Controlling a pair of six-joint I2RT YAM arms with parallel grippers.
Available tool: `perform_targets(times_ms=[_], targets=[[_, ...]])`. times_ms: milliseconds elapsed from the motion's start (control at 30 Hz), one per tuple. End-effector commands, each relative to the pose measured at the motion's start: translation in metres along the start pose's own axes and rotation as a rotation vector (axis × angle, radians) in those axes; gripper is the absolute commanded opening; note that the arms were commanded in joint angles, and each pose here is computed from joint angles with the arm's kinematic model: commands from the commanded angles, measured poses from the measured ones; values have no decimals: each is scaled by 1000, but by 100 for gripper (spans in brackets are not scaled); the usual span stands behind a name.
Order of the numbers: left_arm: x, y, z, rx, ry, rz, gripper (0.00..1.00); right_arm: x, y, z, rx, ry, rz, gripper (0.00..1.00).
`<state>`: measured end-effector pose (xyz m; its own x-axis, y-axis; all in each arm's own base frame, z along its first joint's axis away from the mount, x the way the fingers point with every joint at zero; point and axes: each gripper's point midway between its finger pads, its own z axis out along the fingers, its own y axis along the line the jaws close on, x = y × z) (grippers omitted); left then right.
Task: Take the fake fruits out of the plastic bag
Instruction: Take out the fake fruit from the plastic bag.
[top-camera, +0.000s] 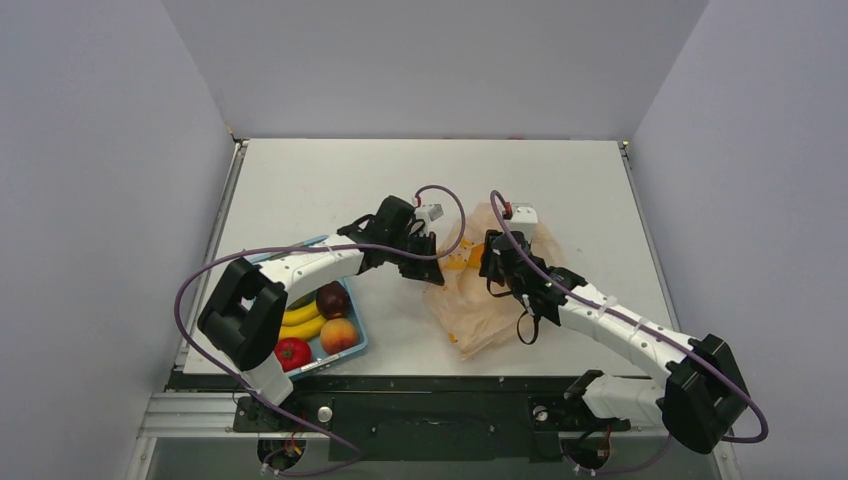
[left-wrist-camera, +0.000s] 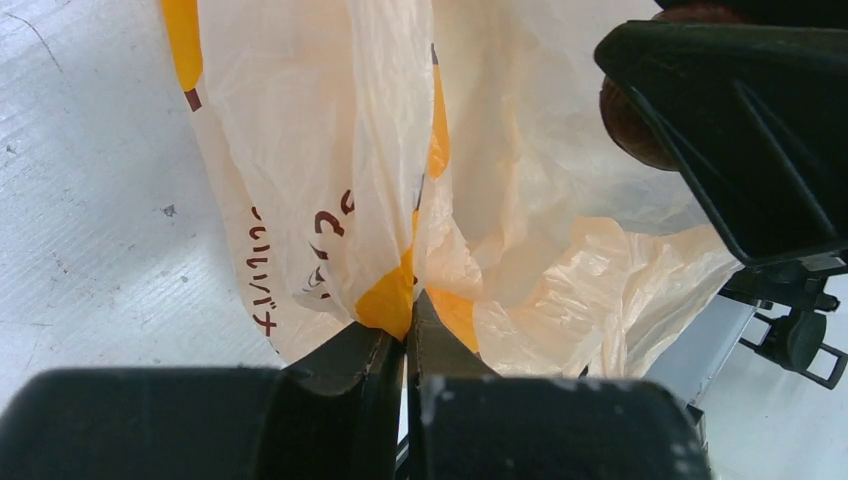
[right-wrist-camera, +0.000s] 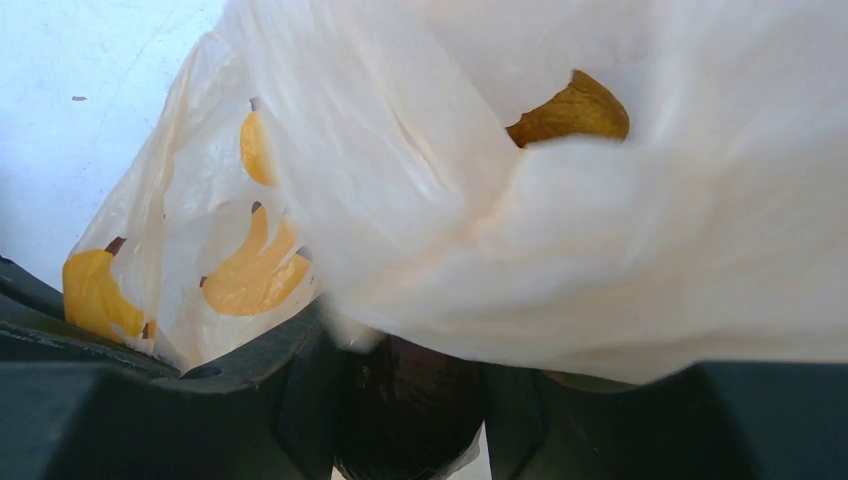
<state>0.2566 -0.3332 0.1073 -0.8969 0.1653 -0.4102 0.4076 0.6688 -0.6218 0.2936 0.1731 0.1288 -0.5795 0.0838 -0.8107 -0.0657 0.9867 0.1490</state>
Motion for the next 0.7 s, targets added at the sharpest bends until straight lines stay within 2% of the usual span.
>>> perform_targets(times_ms=[0, 167, 200, 267, 433, 667], targets=[[-17, -16, -6, 47, -34, 57, 5, -27, 5, -13, -28, -64, 19, 0], [-25, -18, -17, 23, -72, 89, 25, -32, 9, -18, -57, -68, 26, 0], [-29, -18, -21, 13, -89, 103, 33, -34, 11, -19, -65, -70, 29, 0], [-36, -15, -31, -11, -124, 117, 38, -37, 17, -21, -89, -71, 38, 0], [-62, -4, -65, -85, -244, 137, 43, -47, 31, -31, -141, -85, 45, 0], [-103, 20, -139, -190, -476, 132, 48, -64, 60, -48, -210, -113, 37, 0]])
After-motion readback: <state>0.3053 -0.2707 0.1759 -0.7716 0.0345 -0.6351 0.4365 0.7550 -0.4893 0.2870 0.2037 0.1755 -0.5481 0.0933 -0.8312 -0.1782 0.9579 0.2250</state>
